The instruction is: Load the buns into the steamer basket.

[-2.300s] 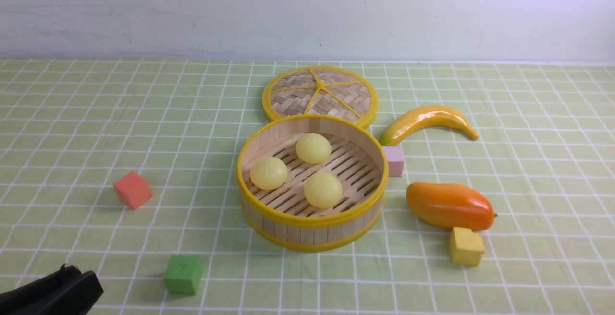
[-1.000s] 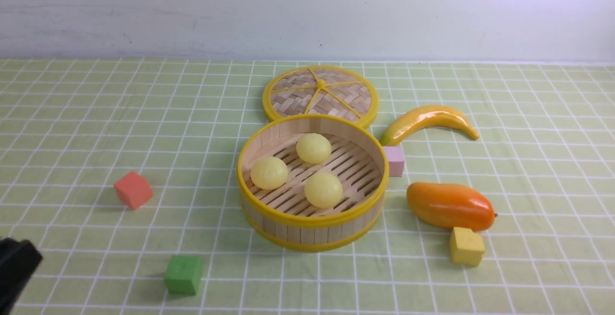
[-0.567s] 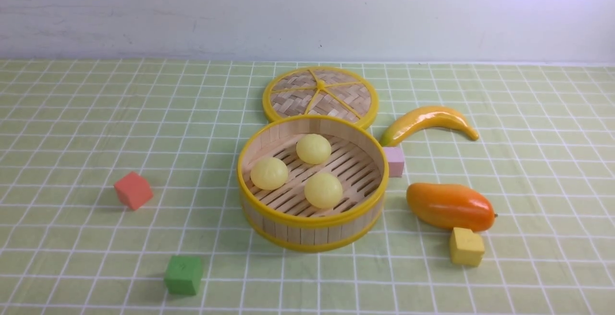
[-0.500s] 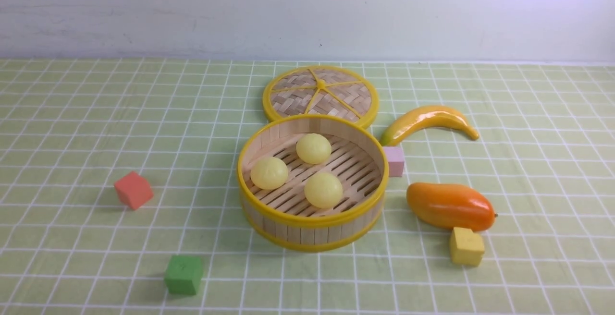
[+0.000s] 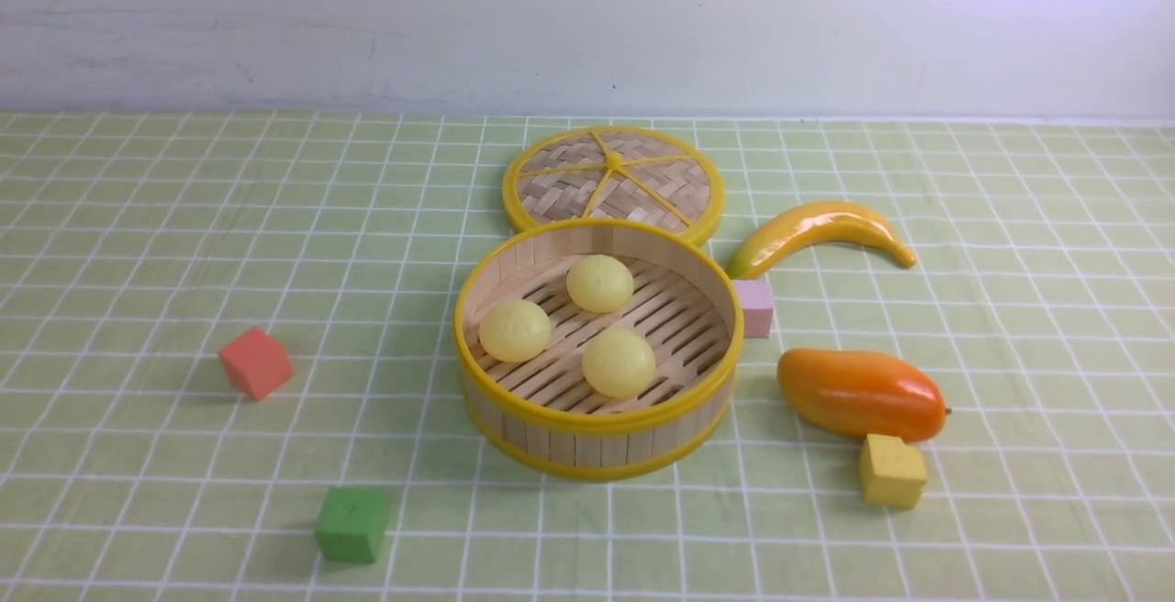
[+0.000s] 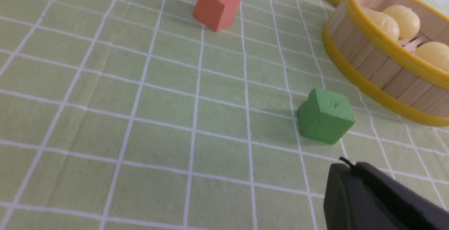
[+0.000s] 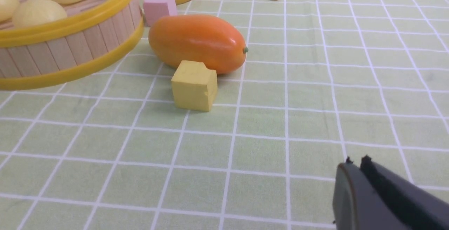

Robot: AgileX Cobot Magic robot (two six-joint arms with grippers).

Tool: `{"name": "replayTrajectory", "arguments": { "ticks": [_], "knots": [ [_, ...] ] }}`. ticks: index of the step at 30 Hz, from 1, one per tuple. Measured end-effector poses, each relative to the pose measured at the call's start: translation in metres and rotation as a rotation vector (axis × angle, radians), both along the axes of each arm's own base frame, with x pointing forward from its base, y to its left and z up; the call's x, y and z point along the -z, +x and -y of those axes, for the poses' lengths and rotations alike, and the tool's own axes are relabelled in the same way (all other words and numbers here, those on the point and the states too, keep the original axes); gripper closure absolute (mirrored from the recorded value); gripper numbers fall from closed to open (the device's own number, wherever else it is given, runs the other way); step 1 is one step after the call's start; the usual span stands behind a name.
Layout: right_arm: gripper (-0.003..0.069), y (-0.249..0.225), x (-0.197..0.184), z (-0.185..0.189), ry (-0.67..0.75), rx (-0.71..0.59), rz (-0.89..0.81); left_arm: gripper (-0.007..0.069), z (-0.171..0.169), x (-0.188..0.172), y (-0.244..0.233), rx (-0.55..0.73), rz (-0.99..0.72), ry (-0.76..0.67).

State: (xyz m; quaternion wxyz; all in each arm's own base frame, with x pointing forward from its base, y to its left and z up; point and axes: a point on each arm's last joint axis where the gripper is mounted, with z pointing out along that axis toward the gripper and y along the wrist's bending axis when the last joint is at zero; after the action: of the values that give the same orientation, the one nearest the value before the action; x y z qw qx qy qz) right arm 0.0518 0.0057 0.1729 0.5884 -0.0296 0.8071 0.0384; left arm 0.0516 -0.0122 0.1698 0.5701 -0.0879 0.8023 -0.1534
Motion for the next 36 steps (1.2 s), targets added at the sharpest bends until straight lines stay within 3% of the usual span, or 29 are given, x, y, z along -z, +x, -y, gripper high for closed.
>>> {"name": "replayTrajectory", "arguments": {
  "ticks": [36],
  "knots": [
    [0.0586,0.0000,0.0000,0.0000,0.000,0.000,0.001,0.0636,0.0001,-0.0002,0.0001,-0.001,0.002,-0.004]
  ]
}}
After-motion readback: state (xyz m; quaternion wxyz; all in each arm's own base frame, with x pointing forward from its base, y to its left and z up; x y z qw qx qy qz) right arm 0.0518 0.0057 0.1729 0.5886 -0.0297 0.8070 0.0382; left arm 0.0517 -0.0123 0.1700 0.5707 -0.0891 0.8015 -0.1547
